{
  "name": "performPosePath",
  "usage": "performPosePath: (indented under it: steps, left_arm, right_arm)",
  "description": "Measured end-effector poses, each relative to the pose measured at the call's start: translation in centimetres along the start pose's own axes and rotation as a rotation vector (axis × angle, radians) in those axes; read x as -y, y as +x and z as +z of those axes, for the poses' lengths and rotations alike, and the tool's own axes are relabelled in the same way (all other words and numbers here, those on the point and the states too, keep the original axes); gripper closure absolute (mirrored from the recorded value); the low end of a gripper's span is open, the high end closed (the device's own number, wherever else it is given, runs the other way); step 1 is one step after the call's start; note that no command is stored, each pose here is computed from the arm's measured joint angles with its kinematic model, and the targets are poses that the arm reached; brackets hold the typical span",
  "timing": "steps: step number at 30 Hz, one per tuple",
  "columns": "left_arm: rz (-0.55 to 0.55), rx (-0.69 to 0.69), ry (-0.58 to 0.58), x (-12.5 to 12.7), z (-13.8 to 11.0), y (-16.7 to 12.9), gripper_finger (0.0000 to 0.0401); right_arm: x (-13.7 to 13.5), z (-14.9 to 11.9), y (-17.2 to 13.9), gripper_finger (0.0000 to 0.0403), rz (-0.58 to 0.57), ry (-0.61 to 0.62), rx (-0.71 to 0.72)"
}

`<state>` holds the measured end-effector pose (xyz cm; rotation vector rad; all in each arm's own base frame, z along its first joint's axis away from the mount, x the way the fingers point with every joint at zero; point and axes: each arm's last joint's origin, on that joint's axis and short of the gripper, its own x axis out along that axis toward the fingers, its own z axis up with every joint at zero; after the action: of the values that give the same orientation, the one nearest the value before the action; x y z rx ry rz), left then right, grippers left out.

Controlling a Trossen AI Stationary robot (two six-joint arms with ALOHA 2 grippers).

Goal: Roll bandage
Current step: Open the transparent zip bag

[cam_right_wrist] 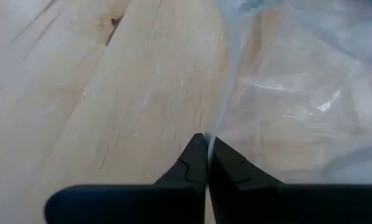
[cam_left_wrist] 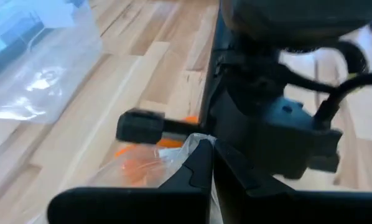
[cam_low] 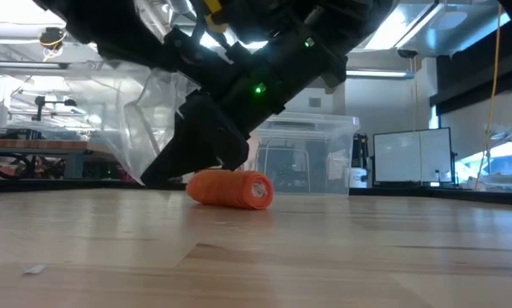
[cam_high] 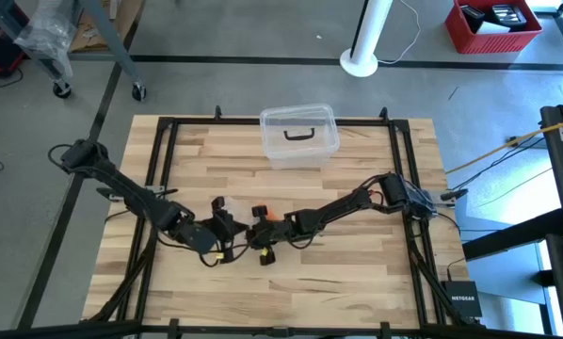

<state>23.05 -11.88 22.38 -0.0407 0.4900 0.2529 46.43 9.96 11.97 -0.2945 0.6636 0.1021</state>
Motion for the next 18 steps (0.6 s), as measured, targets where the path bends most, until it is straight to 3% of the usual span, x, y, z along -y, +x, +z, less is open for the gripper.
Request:
performPosePath:
  steps: [9,18]
  left_arm:
    - [0.055,-0.070,-0.092,-0.5,-3.0,1.0,0.0400]
    - [0.039,-0.047,-0.111,-0.2,-2.9,1.1,0.0400]
  right_arm:
    - [0.0,-0.1,0.1,0.0386,0.002,0.098,-0.002]
    - [0.6,0.3,-0.5,0.0276,-0.041,0.146,0.000]
